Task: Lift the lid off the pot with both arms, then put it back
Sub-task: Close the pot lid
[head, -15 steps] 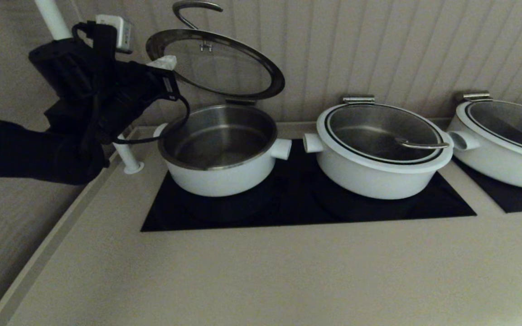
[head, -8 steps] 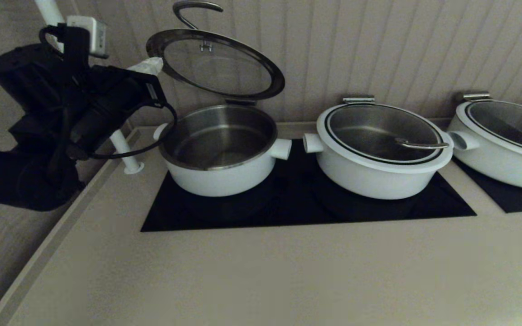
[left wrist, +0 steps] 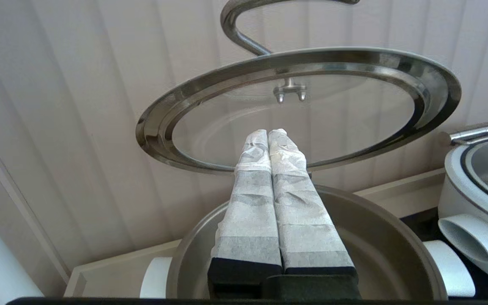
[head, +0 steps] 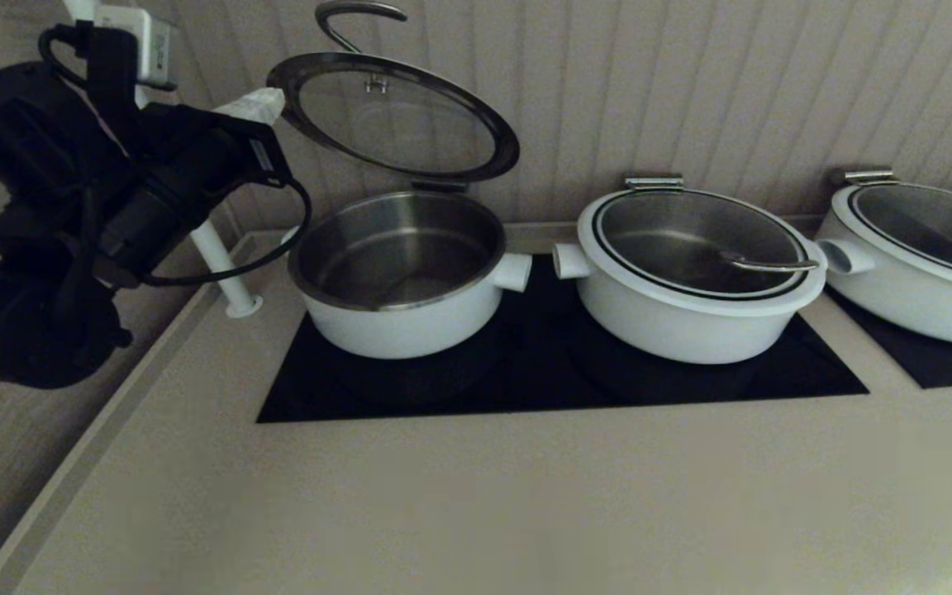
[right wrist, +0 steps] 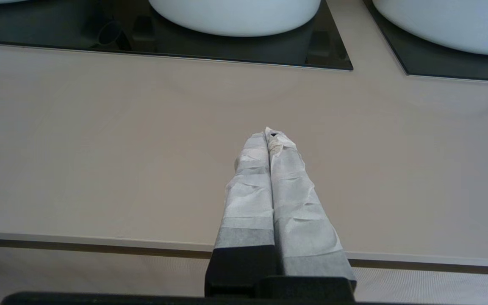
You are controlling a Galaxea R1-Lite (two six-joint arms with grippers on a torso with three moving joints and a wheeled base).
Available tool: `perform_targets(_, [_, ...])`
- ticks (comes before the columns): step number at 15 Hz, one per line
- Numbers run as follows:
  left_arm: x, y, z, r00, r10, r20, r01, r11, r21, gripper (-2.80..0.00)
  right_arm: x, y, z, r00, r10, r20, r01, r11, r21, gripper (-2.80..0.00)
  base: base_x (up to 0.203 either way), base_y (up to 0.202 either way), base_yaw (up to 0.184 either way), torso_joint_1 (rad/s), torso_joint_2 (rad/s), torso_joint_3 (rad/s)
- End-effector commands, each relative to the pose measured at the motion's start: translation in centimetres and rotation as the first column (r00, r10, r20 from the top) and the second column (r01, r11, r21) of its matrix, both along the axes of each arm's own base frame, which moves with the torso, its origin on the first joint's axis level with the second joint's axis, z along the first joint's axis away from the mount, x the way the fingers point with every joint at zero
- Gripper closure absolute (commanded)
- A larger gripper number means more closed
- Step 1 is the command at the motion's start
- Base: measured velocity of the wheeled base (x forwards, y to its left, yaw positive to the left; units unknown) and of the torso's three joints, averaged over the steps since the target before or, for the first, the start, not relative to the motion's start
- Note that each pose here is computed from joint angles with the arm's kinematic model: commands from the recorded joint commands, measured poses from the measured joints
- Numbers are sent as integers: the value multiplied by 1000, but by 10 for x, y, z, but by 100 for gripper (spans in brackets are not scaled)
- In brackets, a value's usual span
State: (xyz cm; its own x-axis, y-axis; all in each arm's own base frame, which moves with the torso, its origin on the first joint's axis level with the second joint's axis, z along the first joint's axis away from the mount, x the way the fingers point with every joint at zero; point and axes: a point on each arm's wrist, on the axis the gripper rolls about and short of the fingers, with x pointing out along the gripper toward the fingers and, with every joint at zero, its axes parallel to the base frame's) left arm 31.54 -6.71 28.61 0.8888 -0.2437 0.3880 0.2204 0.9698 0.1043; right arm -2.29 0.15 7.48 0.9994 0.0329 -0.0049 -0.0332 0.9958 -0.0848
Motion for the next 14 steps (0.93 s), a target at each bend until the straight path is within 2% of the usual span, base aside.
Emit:
perform_targets(1, [0,0,5,1000,-1,21,1,1000,-3,0,0,0,0,1000,1,-1,-1,1000,-1,0,0,0,0,0,0,0])
perform_targets(4, [5,-1,19,998,0,61,1,1000,-11,0,0,0,0,1000,1,-1,-1,1000,-1,0,0,0,0,0,0,0])
perform_targets(7, [12,-2,33,998,-3,61,3,1000,-10,0,0,0,0,1000,1,-1,-1,1000,-1,0,0,0,0,0,0,0])
perform_targets(11, [24,-5,53,995,-3,98,5,1000,-17,0,0,0,0,1000,1,-1,-1,1000,-1,0,0,0,0,0,0,0])
perform_targets(14, [34,-7,53,997,-5,77,5,1000,-12,0,0,0,0,1000,1,-1,-1,1000,-1,0,0,0,0,0,0,0])
